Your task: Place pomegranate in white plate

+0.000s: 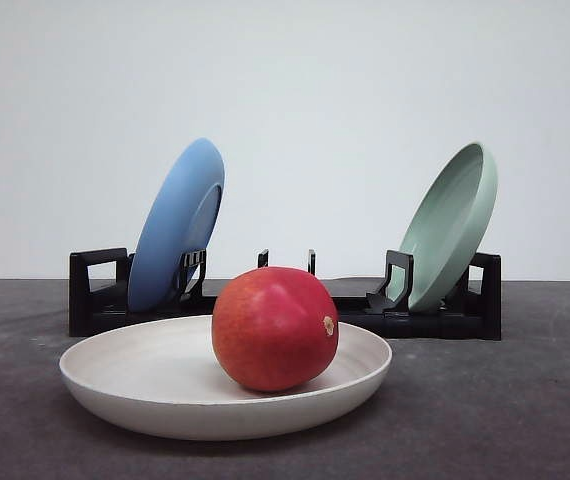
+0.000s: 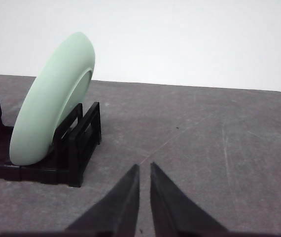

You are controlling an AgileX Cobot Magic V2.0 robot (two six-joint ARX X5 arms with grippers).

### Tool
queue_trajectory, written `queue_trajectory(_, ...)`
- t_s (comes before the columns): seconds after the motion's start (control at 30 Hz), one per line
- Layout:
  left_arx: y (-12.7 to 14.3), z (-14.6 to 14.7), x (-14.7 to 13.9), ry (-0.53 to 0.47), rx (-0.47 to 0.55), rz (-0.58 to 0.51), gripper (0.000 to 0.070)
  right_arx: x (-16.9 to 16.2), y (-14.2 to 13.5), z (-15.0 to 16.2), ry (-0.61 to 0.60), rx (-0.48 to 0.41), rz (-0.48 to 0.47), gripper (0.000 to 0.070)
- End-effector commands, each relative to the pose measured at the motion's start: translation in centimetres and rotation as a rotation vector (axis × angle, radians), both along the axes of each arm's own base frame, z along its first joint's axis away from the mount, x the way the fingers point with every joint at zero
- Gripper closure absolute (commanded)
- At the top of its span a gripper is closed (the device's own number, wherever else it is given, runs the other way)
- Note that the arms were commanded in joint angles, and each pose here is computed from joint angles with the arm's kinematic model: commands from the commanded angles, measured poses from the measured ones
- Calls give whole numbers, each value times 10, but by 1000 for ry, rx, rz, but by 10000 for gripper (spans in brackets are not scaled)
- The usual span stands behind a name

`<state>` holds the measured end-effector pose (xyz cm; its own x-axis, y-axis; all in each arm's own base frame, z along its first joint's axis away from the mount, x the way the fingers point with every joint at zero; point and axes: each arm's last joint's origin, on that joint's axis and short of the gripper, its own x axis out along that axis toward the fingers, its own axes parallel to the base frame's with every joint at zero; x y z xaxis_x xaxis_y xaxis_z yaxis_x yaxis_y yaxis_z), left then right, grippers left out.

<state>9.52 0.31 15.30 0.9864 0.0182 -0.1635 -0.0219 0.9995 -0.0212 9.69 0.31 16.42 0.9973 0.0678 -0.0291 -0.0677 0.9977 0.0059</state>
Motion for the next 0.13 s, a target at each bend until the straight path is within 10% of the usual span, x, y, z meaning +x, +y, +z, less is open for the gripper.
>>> queue_trajectory(0.0, 0, -4, 0, 14, 6, 5, 673, 0, 0, 0, -7, 11, -2, 664)
queue_trajectory(0.1, 0, -4, 0, 14, 6, 5, 673, 0, 0, 0, -7, 11, -2, 664)
